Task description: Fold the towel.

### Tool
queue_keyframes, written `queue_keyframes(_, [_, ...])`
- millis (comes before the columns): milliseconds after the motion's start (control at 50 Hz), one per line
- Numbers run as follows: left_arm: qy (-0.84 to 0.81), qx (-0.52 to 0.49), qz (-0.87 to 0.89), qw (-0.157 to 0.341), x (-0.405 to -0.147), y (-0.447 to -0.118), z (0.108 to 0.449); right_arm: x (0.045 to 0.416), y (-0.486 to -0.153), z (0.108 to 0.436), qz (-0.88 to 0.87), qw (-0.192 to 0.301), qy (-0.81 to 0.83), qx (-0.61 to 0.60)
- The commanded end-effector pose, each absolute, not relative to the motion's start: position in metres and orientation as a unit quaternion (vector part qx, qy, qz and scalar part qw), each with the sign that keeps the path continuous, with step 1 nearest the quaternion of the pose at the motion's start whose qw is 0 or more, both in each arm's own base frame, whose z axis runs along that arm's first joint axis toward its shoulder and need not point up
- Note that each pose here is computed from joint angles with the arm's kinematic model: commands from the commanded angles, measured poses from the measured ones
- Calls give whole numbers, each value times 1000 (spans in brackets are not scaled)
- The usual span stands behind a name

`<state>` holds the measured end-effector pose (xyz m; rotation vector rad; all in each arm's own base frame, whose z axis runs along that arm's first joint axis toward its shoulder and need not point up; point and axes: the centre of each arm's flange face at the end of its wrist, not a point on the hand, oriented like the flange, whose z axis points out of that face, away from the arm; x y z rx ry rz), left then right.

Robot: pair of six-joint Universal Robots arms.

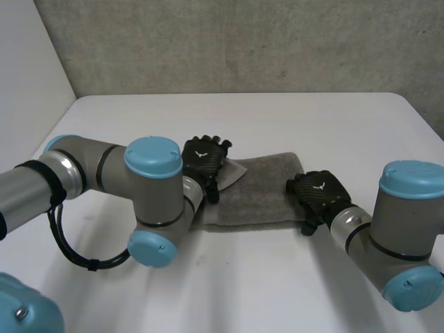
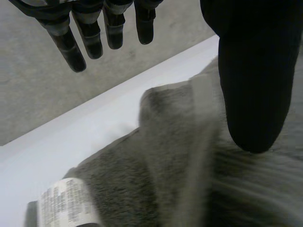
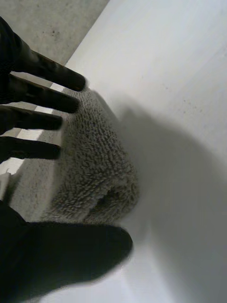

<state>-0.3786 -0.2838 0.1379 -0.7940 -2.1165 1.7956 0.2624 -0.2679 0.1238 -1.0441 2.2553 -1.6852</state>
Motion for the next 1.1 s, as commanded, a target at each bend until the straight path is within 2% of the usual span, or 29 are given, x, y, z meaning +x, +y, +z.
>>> queue_keyframes(20, [-737, -205, 642, 61, -352, -320, 144, 266, -271, 122, -581, 63, 730, -355])
queue_keyframes(100, [-743, -155, 651, 12, -331, -339, 148, 270, -271, 124, -592, 63, 721, -356])
queue_keyframes(140, [-746, -150, 649, 3, -327, -340, 147, 270, -272, 125, -594, 62, 719, -355])
queue_keyframes(340, [-762, -166, 625, 2, -323, -319, 141, 266, -274, 129, -599, 18, 710, -369])
queue_keyframes(500, [-754, -178, 632, 21, -327, -289, 168, 261, -277, 142, -607, -26, 693, -389])
queue_keyframes(580, [-747, -170, 642, 21, -314, -279, 192, 258, -281, 156, -611, -85, 658, -432])
queue_keyframes(680, [-741, -152, 654, 15, -295, -277, 212, 273, -287, 185, -645, -125, 593, -465])
queue_keyframes(720, [-740, -145, 657, 12, -289, -277, 218, 287, -282, 192, -658, -119, 571, -477])
queue_keyframes(760, [-737, -139, 661, 12, -278, -276, 225, 334, -252, 197, -679, -75, 519, -513])
queue_keyframes(780, [-737, -139, 661, 12, -278, -276, 225, 334, -252, 197, -679, -74, 519, -513])
queue_keyframes(800, [-738, -141, 660, 14, -274, -276, 225, 356, -236, 191, -683, -49, 495, -535])
queue_keyframes(820, [-738, -141, 660, 14, -274, -276, 225, 357, -236, 191, -683, -49, 494, -536])
queue_keyframes(860, [-739, -143, 658, 19, -268, -275, 227, 387, -206, 172, -676, 3, 454, -581])
queue_keyframes(880, [-739, -143, 658, 19, -268, -275, 227, 387, -206, 172, -675, 3, 453, -581])
queue_keyframes(920, [-743, -140, 654, 18, -262, -273, 225, 406, -176, 146, -653, 52, 405, -638])
queue_keyframes(1020, [-749, -143, 647, 15, -260, -269, 220, 411, -154, 113, -618, 81, 377, -685])
queue_keyframes(1100, [-751, -147, 644, 16, -261, -267, 217, 410, -155, 117, -623, 81, 381, -679])
